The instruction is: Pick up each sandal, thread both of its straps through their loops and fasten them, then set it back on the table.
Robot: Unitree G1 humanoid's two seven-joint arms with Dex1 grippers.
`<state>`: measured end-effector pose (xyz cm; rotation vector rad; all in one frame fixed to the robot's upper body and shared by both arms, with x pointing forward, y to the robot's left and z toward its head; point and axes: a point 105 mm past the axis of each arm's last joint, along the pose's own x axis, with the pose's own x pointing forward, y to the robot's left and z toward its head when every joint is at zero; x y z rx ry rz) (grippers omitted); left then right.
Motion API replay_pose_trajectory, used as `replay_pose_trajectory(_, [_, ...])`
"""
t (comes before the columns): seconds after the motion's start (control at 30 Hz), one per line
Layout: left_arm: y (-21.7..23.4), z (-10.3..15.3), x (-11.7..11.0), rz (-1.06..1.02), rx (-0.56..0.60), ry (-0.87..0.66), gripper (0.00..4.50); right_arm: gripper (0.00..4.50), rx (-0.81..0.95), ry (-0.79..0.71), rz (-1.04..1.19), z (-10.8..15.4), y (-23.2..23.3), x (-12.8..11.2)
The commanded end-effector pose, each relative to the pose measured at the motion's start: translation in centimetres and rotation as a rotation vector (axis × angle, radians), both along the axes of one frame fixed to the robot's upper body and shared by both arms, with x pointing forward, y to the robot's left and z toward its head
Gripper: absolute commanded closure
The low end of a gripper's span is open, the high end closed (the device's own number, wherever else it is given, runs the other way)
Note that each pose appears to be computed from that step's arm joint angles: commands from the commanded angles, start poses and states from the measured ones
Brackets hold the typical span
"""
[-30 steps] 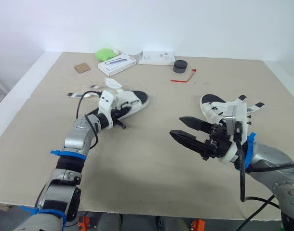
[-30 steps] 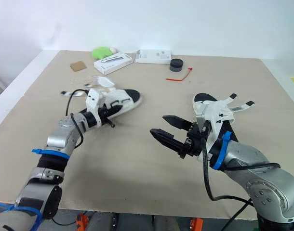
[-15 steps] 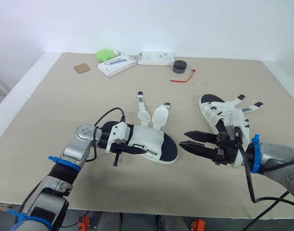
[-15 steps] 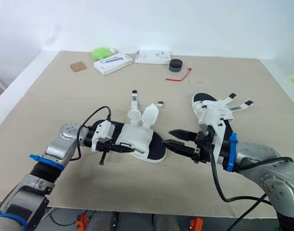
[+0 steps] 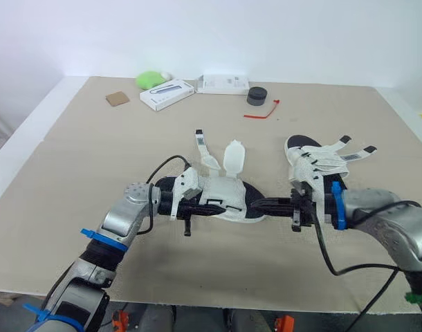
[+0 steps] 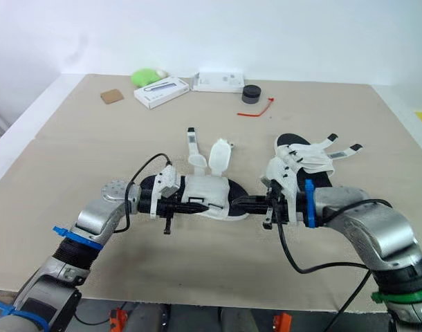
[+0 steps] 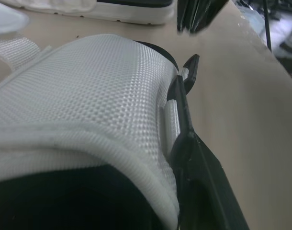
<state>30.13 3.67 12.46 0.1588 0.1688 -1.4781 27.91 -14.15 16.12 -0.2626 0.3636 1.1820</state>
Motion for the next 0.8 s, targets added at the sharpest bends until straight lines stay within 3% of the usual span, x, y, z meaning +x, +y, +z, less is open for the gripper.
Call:
replay_pose_trajectory(0.03, [0.2, 1.2, -0.7, 0.018, -0.027, 0.013, 4.50, 4.43, -0.028, -0.036, 0.060, 0.4, -0.1, 0.7])
replay_pose_trajectory(0.37, [-0.7, 0.6, -0.6, 0.039, -0.030, 0.012, 4.50, 4.43, -0.049, -0.012, 0.126, -0.9, -0.4, 2.0])
replay_pose_trajectory(0.8, [-1.2, 0.2, -0.5, -0.008, -0.061, 0.049, 4.50, 4.43, 0.018, -0.013, 0.246, -1.3, 3.9, 3.6])
